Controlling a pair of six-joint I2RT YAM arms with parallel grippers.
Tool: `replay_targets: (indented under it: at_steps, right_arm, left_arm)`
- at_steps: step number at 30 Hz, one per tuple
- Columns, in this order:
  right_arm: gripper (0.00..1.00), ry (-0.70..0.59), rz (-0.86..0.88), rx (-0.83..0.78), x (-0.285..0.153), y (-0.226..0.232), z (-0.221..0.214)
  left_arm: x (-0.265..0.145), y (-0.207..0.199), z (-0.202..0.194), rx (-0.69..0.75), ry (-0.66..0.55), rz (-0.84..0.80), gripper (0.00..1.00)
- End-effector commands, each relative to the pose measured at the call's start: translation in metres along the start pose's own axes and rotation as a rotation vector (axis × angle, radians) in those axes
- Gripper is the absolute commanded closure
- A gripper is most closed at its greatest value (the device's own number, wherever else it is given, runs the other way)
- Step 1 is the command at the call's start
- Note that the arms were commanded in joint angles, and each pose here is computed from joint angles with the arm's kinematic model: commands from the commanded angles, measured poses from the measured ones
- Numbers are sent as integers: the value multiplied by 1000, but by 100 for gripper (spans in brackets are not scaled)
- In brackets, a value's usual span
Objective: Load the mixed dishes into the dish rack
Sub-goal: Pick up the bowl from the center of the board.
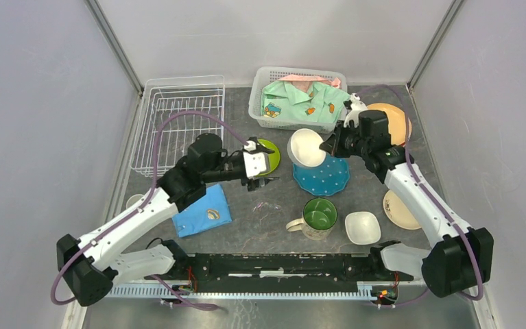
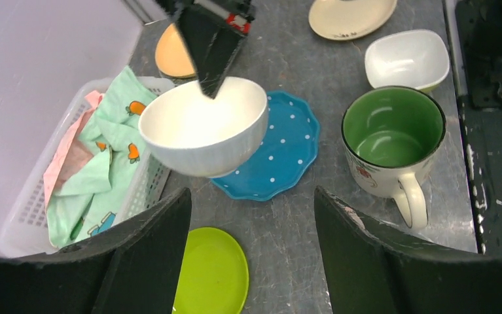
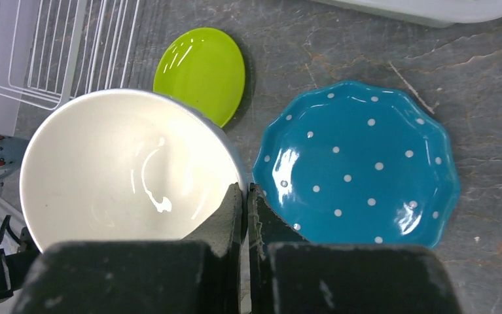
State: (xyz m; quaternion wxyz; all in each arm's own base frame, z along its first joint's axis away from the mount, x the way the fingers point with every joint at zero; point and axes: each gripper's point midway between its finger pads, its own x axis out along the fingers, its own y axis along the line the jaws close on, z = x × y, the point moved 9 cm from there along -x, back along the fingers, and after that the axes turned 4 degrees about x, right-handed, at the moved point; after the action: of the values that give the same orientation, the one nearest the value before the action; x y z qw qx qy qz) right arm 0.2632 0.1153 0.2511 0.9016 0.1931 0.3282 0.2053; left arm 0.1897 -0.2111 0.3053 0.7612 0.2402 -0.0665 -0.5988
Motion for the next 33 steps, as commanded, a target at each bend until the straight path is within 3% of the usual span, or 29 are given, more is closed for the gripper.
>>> replay_targets:
  at_steps: [1, 13, 23, 28, 33]
  right_arm:
    - [99, -65, 90, 23, 2, 17, 8]
    - [99, -25, 83, -12, 15, 29, -6]
    - [99, -22, 95, -48, 21, 37, -4]
    - [99, -16, 105, -52, 25, 39, -5]
    - [99, -7, 121, -49, 30, 41, -6]
  left_arm:
    - [11, 5, 11, 168, 35, -31, 24]
    - [53, 3, 3, 232, 170, -132, 25]
    - [78, -2, -20, 211, 280, -233, 35]
    - [86, -9, -31, 212, 320, -261, 44]
    - [89, -12, -38, 206, 340, -274, 61]
